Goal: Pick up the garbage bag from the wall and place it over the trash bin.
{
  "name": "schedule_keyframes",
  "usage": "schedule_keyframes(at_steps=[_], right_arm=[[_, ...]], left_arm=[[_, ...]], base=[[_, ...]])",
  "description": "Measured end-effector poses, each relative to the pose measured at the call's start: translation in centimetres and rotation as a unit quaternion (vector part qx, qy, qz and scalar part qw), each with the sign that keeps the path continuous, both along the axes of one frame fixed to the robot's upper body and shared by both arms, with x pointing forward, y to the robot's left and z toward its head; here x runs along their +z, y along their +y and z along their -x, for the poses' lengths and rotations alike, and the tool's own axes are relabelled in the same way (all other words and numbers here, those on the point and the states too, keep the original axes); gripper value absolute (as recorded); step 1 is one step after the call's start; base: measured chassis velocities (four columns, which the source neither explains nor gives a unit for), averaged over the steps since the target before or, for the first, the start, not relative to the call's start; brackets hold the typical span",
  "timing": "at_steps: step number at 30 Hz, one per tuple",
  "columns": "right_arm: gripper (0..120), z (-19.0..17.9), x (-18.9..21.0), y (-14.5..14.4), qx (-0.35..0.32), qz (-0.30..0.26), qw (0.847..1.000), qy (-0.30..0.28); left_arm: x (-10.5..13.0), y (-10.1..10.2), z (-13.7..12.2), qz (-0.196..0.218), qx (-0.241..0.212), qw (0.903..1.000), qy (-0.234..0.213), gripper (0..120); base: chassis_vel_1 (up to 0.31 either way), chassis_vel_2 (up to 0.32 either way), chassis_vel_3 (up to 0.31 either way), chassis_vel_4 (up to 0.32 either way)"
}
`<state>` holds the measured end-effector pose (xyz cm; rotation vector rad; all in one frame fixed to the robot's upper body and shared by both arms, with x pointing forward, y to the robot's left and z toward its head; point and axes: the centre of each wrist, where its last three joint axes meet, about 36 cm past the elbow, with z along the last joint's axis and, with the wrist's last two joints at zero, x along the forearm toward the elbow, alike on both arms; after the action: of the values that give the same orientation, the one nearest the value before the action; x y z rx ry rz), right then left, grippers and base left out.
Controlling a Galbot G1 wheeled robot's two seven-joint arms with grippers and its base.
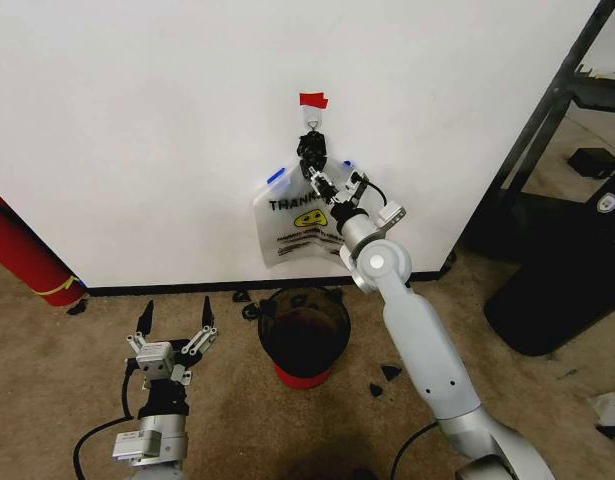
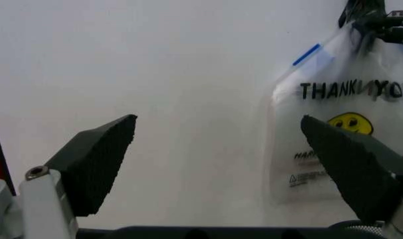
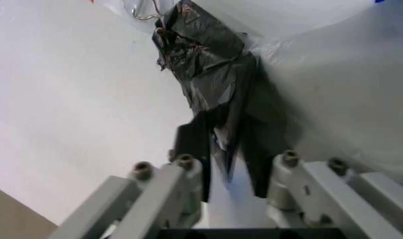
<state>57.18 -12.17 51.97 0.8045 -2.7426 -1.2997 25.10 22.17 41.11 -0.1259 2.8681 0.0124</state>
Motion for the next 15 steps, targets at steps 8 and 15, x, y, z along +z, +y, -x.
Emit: schedule_keyframes(at_steps=[8,15], right_arm=[[0,0.4,-0.1,-0.5,-0.005,0.002,1.0,-0.002],[0,3.2,-1.2,-1.0,-0.004,0.014,1.0,-0.006]], left_arm=[[-0.2,-0.1,-0.1,0.002,0.001,1.0,0.001,98],[-0.4,-0.1,-0.2,0.002,0.001,1.0,0.003,98]], base=[[0.0,0.0,0.0,0.0],[0.0,0.0,0.0,0.0]])
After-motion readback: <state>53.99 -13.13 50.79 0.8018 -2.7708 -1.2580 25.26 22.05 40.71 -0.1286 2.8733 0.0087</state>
